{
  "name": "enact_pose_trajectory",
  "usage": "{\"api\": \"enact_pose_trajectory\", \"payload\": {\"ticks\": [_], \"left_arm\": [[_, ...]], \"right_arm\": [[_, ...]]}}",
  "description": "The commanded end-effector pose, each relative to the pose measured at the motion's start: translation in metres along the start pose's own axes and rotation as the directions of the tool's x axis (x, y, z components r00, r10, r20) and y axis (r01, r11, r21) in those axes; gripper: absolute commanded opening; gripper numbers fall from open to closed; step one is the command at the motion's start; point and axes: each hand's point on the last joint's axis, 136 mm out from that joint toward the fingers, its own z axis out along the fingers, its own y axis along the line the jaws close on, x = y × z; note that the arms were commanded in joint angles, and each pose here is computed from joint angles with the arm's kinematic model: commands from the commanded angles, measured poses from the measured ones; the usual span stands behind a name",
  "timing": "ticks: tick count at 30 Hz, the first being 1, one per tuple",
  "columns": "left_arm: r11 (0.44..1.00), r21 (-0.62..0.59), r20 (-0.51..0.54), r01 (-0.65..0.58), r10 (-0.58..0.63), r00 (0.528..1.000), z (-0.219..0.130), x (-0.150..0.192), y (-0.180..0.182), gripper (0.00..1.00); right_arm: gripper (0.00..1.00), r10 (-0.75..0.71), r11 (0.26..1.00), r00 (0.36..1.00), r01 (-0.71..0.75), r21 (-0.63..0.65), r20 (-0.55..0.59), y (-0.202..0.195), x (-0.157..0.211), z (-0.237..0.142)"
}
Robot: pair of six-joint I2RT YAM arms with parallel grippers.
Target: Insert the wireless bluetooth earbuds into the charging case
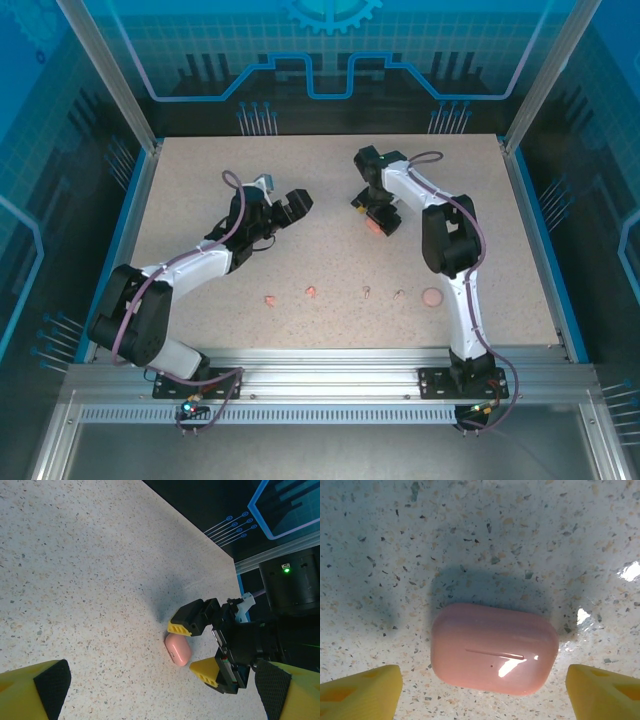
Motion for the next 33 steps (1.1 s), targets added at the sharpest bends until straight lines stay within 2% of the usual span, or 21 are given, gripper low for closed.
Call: {"api": "enact_pose_trajectory", "payload": {"ticks": [1,11,18,25,27,30,33], "left_arm": [[0.999,0.036,0.015,0.017,-0.018,1.0,0.002,-0.01,-0.01,0.99],[0.999,0.034,0.012,0.015,-0.016,1.0,0.004,-0.01,-0.008,0.99],[0.999,0.037,0.008,0.021,-0.022,1.0,0.006,-0.009,-0.008,0.99],[0.999,0.039,0.001,0.024,-0.024,1.0,0.008,-0.009,-0.008,0.99],[0.999,0.039,-0.002,0.024,-0.024,1.0,0.008,-0.008,-0.008,0.99],[0.999,0.04,-0.009,0.021,-0.021,1.0,0.009,-0.006,-0.008,0.99],[0.999,0.041,-0.013,0.02,-0.02,1.0,0.009,-0.006,-0.008,0.99]], "right_arm": [[0.85,0.02,0.998,1.0,-0.019,0.053,-0.021,-0.007,0.003,0.014],[0.77,0.011,0.998,1.0,-0.009,0.065,-0.029,-0.01,-0.004,0.028],[0.76,0.002,0.998,1.0,-0.001,0.068,-0.023,-0.013,-0.01,0.029],[0.7,-0.011,0.998,1.0,0.012,0.054,-0.021,-0.013,-0.014,0.027],[0.7,-0.019,0.998,1.0,0.02,0.054,-0.02,-0.013,-0.014,0.026],[0.76,-0.038,0.998,0.999,0.039,0.047,-0.017,-0.011,-0.016,0.025],[0.75,-0.046,0.998,0.999,0.046,0.045,-0.012,-0.011,-0.018,0.024]]}}
